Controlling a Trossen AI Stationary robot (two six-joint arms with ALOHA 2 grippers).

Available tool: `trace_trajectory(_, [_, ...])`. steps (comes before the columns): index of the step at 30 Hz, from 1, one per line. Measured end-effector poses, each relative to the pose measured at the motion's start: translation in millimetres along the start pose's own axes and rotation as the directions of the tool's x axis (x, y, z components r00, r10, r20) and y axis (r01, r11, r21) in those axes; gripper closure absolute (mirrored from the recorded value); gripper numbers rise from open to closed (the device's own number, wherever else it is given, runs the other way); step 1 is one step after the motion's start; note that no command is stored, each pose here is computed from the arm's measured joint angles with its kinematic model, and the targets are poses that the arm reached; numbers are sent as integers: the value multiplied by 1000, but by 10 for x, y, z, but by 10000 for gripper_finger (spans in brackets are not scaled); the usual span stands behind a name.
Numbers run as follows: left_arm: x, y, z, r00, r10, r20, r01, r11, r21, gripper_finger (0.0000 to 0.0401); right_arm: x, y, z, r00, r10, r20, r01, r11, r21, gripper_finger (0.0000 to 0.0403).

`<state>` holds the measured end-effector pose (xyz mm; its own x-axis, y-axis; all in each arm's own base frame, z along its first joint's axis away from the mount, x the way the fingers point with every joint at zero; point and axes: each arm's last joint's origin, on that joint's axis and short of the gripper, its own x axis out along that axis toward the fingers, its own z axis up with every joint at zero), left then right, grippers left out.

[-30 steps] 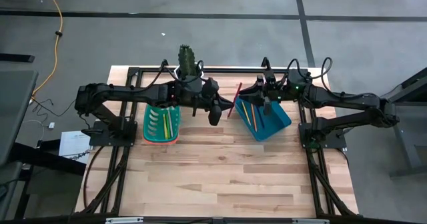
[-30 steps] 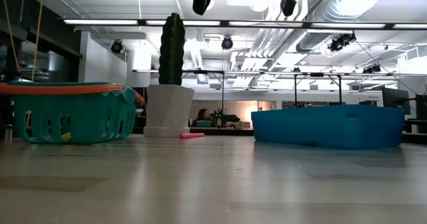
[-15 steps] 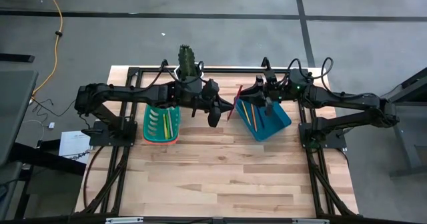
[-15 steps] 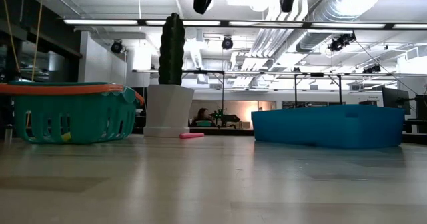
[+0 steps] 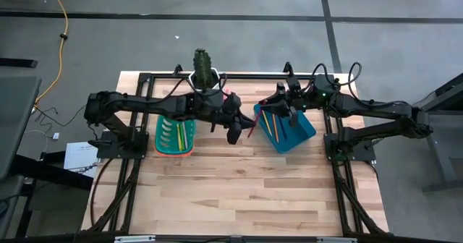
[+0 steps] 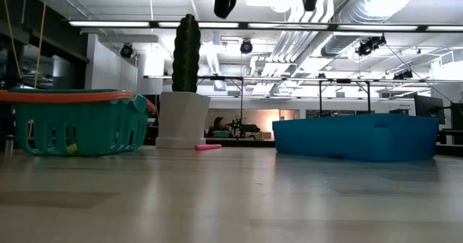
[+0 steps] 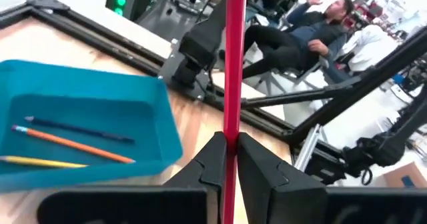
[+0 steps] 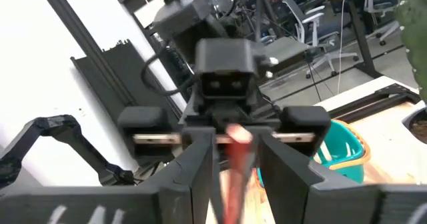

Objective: Sort pens & pencils
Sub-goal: Put the red pencil into the blue bin

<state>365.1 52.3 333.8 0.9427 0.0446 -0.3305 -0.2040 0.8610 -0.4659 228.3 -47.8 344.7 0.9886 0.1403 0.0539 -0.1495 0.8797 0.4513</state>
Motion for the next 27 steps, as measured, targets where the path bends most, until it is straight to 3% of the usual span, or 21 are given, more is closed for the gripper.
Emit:
trace_trajectory(10, [-12,-27,56,999,-13,50,13,1000,6,380,0,-1,-1,1000,-2,0,2,1000,1,299])
trace_trajectory(27, [-13,-43,92,996,-25,90,22,999,38,380,-2,6,10,1000,3,9,-3,1000,-23,393])
